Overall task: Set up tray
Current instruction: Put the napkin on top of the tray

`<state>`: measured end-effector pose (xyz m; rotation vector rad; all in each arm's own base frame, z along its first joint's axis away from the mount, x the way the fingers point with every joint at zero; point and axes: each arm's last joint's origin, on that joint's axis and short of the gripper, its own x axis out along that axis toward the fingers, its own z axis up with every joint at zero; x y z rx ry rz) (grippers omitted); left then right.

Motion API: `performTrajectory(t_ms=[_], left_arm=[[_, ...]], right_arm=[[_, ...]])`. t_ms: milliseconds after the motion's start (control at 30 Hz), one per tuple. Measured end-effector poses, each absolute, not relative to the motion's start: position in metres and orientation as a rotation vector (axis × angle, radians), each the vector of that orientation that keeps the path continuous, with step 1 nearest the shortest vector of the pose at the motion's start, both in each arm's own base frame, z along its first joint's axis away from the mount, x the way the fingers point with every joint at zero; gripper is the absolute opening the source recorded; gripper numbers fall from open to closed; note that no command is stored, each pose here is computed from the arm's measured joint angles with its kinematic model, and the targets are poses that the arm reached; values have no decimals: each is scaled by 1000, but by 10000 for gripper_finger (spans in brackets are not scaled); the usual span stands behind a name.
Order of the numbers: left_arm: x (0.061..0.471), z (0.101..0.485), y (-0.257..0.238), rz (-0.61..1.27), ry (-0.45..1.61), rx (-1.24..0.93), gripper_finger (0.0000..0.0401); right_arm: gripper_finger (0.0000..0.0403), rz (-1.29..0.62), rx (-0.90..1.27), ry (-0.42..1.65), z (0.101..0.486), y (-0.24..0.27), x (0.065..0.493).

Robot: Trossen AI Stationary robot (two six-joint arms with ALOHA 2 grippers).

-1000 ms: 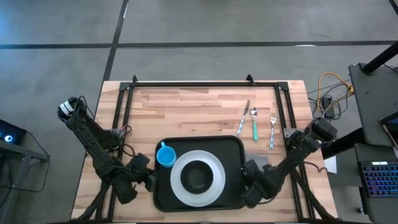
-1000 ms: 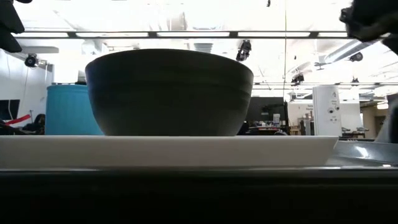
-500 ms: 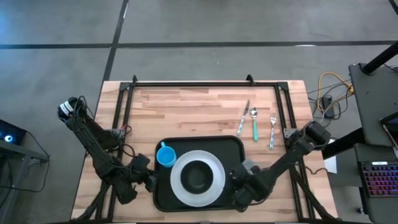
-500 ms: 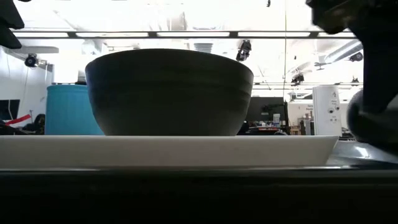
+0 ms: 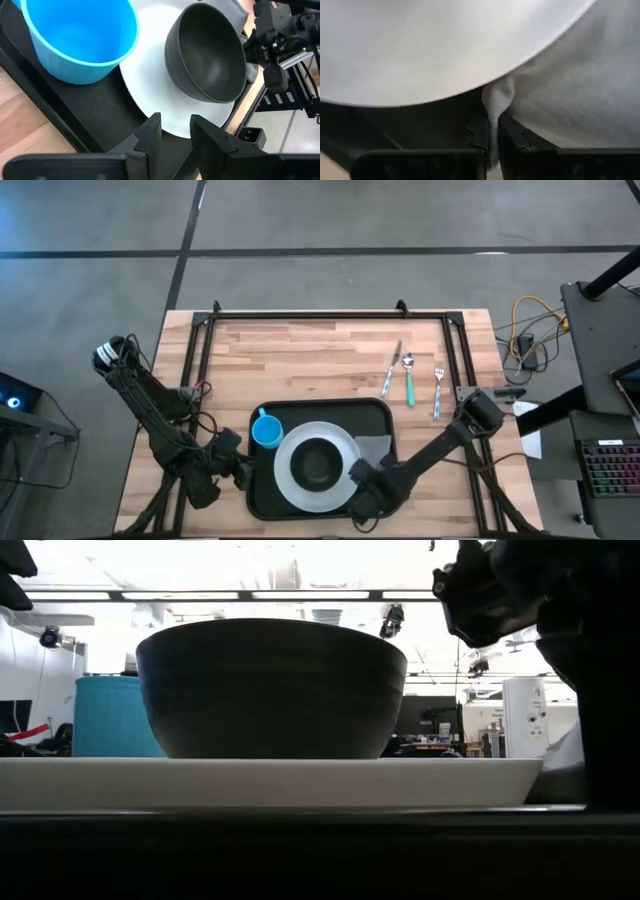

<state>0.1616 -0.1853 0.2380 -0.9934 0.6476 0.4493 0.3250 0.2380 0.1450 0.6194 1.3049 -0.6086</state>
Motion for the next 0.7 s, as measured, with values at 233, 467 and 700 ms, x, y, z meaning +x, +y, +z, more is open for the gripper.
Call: performTrajectory(t_ms=[233,467,700], left_arm=[[161,238,-185,444,649,-985,84],[162,238,-186,438,651,-974,84],[162,238,-186,438,651,-974,84]], right_arm=[[12,-752,708,1243,145,232,325],[33,-780,727,1215,145,222,332],[75,-782,762,1231,148,218,335]])
